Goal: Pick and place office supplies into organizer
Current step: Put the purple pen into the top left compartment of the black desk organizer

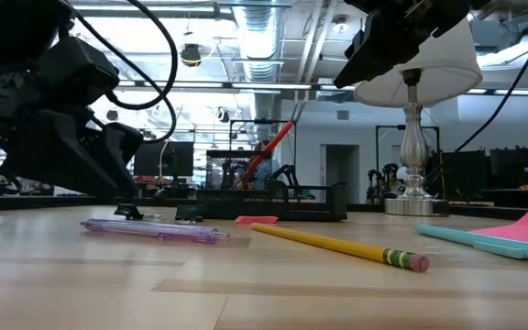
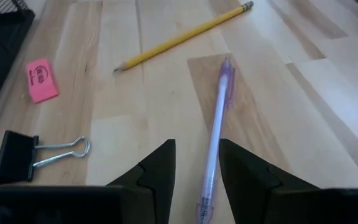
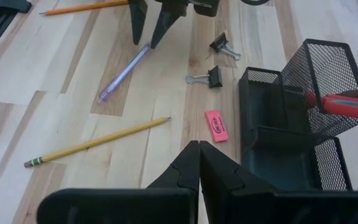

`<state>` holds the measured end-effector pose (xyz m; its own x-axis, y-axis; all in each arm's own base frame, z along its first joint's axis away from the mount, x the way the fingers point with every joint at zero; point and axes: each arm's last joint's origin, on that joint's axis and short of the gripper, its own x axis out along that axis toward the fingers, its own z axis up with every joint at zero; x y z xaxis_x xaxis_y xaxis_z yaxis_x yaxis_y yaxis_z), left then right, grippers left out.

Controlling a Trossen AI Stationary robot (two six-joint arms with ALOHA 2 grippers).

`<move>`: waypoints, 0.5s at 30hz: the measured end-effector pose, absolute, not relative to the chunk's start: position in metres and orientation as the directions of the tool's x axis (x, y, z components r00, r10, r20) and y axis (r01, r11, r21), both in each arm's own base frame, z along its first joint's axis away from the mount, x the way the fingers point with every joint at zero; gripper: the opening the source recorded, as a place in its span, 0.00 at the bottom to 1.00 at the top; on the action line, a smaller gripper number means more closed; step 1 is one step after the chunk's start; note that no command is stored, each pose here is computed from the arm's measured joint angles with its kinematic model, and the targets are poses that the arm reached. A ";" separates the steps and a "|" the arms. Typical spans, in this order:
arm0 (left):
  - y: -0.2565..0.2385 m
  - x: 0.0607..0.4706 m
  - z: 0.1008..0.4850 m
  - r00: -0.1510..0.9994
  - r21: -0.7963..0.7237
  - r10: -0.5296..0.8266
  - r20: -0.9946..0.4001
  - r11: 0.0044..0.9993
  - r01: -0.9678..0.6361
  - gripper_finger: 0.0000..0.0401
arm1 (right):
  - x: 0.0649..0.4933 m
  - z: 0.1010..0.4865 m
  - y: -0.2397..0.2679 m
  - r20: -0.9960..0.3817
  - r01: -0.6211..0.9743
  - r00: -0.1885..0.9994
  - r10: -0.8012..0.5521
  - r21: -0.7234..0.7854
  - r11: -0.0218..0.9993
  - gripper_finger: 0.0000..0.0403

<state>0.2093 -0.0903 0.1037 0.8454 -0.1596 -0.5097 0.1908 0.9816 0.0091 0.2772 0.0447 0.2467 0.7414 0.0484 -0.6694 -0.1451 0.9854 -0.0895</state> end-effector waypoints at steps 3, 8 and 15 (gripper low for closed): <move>-0.091 0.209 0.104 0.844 0.018 -0.168 -0.509 0.978 0.206 0.29 | 0.277 0.247 0.045 -0.669 -0.145 0.742 0.048 -0.090 0.985 0.00; -0.092 0.213 0.092 0.840 0.027 -0.173 -0.514 0.976 0.217 0.29 | 0.277 0.247 0.045 -0.668 -0.145 0.742 0.049 -0.090 0.985 0.00; -0.096 0.220 0.067 0.861 0.025 -0.193 -0.471 0.972 0.232 0.29 | 0.277 0.247 0.045 -0.668 -0.145 0.742 0.049 -0.090 0.985 0.00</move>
